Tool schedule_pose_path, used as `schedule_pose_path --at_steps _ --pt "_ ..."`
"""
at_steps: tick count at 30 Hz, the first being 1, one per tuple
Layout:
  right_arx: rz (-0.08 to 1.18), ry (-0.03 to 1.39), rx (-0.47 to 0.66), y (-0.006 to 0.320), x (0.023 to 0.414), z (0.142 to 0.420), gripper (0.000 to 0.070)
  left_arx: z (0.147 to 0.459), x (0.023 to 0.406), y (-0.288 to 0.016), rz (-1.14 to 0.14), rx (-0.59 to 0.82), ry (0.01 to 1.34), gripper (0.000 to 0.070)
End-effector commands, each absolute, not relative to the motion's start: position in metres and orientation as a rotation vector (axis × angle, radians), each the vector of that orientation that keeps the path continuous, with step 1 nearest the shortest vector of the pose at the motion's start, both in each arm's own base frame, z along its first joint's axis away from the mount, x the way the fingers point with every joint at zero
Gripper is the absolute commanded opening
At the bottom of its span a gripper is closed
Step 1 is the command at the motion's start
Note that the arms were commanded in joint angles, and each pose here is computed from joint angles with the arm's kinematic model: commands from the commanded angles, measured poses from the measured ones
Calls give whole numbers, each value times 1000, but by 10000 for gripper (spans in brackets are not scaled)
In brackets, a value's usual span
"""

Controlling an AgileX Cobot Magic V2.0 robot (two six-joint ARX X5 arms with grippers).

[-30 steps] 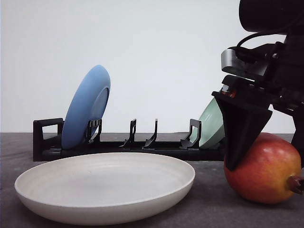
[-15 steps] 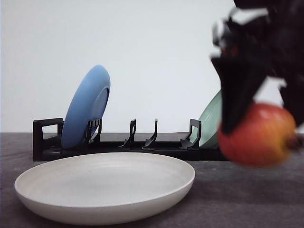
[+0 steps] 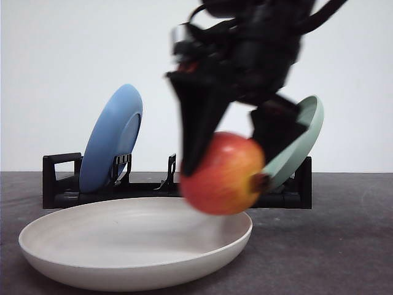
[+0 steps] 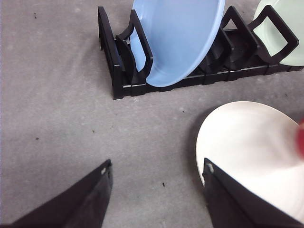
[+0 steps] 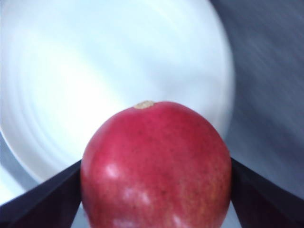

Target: Place pomegranate in white plate

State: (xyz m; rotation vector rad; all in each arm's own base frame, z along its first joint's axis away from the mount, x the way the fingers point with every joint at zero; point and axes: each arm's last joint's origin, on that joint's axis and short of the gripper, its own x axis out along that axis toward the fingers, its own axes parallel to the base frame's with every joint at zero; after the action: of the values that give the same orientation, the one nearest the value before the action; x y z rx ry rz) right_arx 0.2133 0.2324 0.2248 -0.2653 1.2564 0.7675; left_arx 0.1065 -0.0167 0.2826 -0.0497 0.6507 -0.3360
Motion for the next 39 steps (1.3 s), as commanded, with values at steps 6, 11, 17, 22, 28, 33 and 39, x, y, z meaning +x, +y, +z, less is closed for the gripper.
schedule_pose_path --at_steps 6,11,17,22,28,33,39 --pt "844 1194 -293 269 219 206 492 286 108 -17 -339 -38 632 354" --pt "868 1160 -288 281 220 198 492 286 108 -17 -338 -38 632 354" --pt "872 1170 -295 285 218 192 494 286 108 -17 -339 -38 632 354" --pt "872 1180 -300 286 218 189 559 286 108 -17 -339 -38 632 354" --pt "883 1160 -299 285 216 195 687 286 108 -17 -338 -38 633 354" --pt "907 1062 -323 280 212 214 684 286 108 -17 -338 -38 633 354" --pt "928 861 -258 258 201 230 657 286 108 -17 -338 -38 634 354"
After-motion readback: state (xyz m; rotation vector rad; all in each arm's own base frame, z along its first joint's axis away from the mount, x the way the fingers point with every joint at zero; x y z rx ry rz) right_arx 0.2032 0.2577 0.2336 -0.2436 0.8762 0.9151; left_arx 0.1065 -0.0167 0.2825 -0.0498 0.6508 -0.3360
